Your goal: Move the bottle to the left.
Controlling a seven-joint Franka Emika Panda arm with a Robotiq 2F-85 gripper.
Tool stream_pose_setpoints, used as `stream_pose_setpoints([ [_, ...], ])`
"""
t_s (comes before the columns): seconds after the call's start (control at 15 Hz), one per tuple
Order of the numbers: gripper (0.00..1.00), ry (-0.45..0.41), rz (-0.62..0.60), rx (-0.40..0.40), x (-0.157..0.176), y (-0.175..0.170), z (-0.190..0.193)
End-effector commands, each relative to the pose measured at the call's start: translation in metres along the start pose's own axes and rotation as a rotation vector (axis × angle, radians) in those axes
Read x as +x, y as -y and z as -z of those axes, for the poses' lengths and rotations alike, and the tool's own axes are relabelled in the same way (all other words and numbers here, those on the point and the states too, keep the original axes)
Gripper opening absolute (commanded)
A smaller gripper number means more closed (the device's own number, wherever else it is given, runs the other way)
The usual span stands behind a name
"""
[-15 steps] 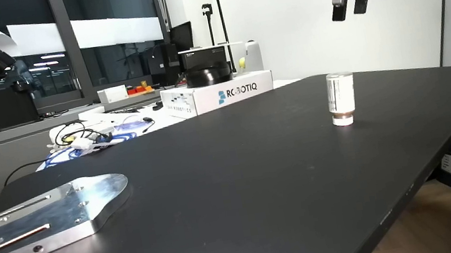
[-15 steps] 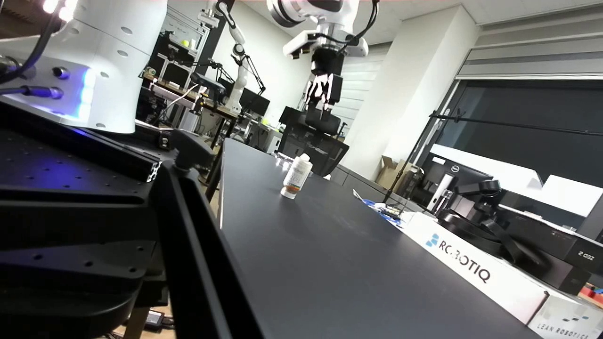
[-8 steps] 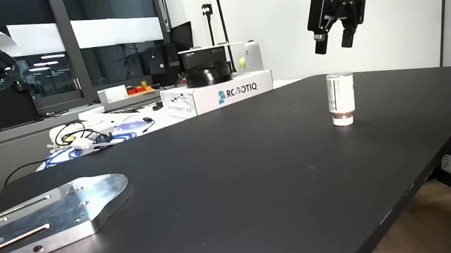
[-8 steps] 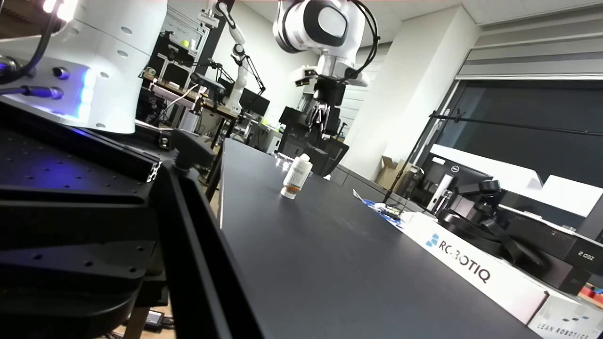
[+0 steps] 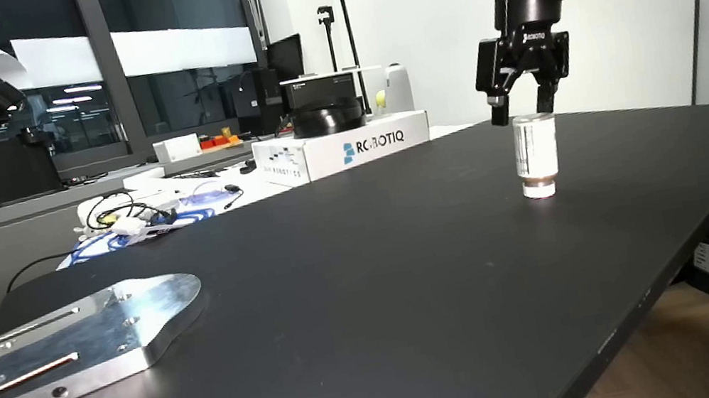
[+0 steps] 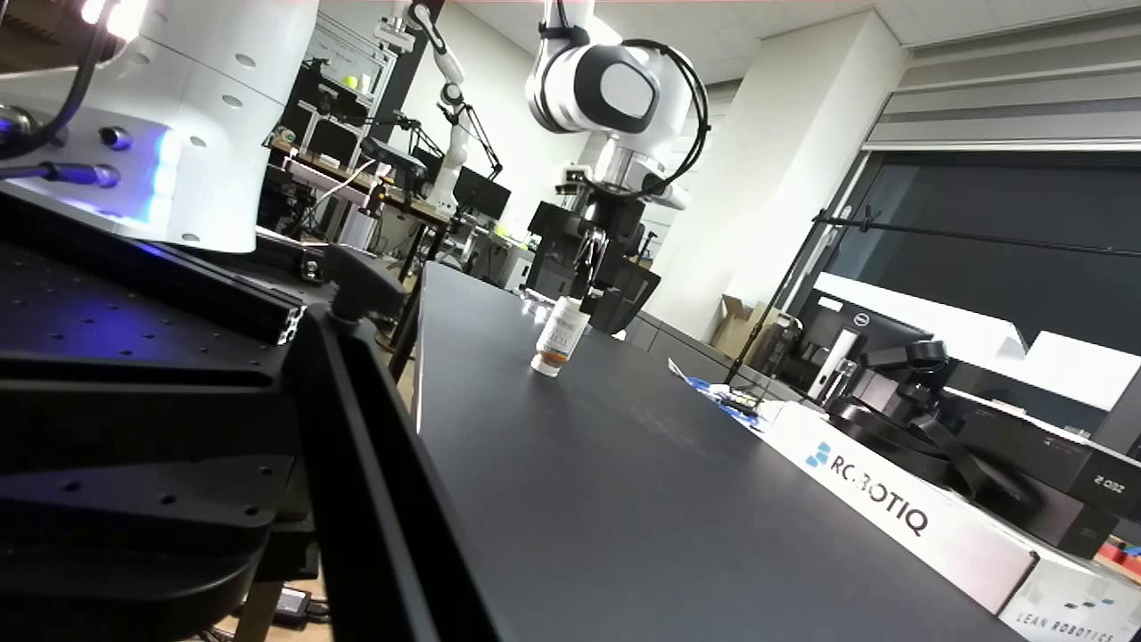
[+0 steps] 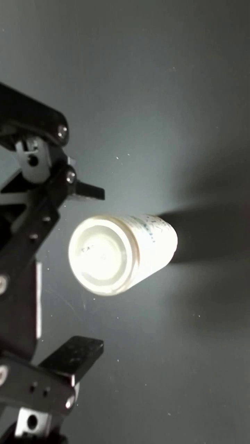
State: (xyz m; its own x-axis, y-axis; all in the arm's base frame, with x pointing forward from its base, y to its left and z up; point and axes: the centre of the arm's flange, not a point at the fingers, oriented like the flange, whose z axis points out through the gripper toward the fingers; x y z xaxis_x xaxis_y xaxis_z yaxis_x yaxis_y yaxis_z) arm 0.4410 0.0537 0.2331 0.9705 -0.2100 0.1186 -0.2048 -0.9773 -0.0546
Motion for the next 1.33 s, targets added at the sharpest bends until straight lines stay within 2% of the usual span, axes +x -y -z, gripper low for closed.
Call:
stream_pose_setpoints([
  [0.0,0.74,0.036,-0.022,-0.006,0.009,0.010,-0.013],
  [0.4,0.32,0.076,-0.017,-0.019,0.014,0.010,0.009],
  [0.8,0.30,0.010,0.042,0.000,0.017,0.030,0.085],
  [1.0,0.30,-0.029,0.086,0.001,0.005,0.042,0.123],
  [1.13,0.30,-0.022,0.156,0.001,-0.004,0.058,0.142],
  [1.2,0.30,-0.011,0.197,0.001,-0.011,0.067,0.150],
  [1.27,0.30,-0.020,0.148,-0.005,0.001,0.056,0.128],
])
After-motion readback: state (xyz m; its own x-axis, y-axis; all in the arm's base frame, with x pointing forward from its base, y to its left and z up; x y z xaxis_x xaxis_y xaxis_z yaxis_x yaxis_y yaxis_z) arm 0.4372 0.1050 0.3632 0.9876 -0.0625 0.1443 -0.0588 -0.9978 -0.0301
